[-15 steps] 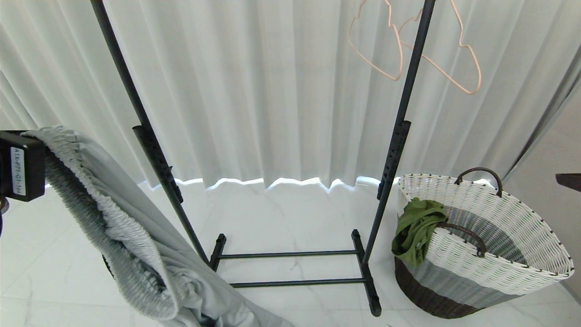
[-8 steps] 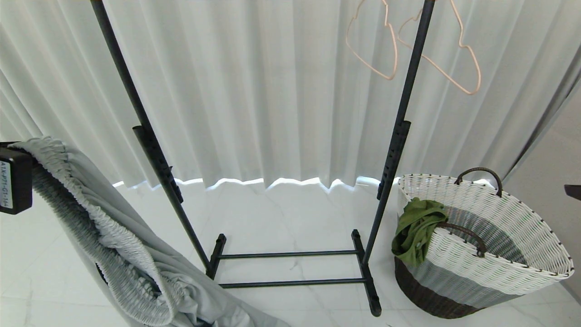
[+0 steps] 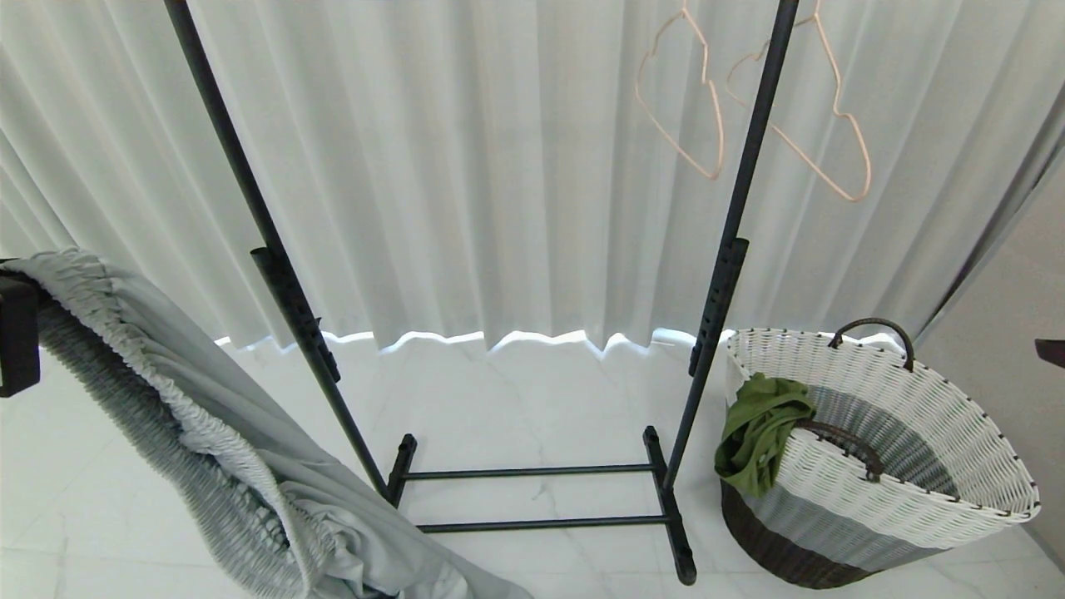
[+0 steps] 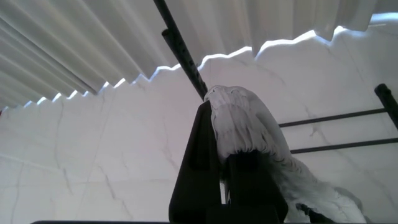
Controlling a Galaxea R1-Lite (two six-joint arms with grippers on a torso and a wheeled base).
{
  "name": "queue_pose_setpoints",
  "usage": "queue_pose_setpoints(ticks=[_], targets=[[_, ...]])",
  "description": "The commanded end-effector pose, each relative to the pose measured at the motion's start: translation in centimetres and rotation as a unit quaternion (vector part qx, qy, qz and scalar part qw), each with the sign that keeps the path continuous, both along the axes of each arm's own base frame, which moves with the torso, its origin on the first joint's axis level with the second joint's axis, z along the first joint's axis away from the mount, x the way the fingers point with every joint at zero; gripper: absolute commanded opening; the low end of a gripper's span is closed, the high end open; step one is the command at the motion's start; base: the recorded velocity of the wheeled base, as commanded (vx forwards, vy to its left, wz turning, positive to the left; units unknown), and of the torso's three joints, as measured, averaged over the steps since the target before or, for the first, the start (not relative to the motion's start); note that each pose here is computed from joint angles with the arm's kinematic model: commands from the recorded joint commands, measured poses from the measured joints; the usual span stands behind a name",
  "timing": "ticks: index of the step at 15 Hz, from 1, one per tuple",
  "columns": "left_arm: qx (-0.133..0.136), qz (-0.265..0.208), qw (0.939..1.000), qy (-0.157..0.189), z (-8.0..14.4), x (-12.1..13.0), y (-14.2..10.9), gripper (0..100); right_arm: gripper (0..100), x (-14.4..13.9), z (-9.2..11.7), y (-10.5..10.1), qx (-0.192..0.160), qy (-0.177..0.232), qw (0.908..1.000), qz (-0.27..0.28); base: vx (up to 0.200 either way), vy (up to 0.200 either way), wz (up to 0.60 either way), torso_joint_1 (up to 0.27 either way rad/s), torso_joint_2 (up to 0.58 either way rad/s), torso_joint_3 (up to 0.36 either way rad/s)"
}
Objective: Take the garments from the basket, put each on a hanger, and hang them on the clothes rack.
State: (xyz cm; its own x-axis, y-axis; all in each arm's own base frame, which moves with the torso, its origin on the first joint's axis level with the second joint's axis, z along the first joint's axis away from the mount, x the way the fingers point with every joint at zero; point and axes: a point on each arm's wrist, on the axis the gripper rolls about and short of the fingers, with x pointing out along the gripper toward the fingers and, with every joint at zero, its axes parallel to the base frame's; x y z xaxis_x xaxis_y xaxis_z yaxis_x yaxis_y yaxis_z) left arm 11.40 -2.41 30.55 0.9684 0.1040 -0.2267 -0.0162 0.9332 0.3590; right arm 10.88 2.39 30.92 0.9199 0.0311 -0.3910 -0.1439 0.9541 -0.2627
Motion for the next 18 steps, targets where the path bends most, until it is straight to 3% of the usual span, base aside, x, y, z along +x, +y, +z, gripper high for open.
queue_pose_setpoints(ticks=[1,18], targets=[[0.000,0.000,1.0000,0.000,0.00,-0.07,0.02,0,100,0.01,-0.07,0.00,-0.001,0.002,1.0000,-0.001,0.000,0.000,0.00,0.154,-0.47,-0.286],[0.002,0.000,1.0000,0.005,-0.17,0.17,-0.05,0,100,0.17,-0.94,0.03,-0.014,0.005,0.9999,0.005,0.000,0.000,0.00,0.037,-0.10,-0.063]])
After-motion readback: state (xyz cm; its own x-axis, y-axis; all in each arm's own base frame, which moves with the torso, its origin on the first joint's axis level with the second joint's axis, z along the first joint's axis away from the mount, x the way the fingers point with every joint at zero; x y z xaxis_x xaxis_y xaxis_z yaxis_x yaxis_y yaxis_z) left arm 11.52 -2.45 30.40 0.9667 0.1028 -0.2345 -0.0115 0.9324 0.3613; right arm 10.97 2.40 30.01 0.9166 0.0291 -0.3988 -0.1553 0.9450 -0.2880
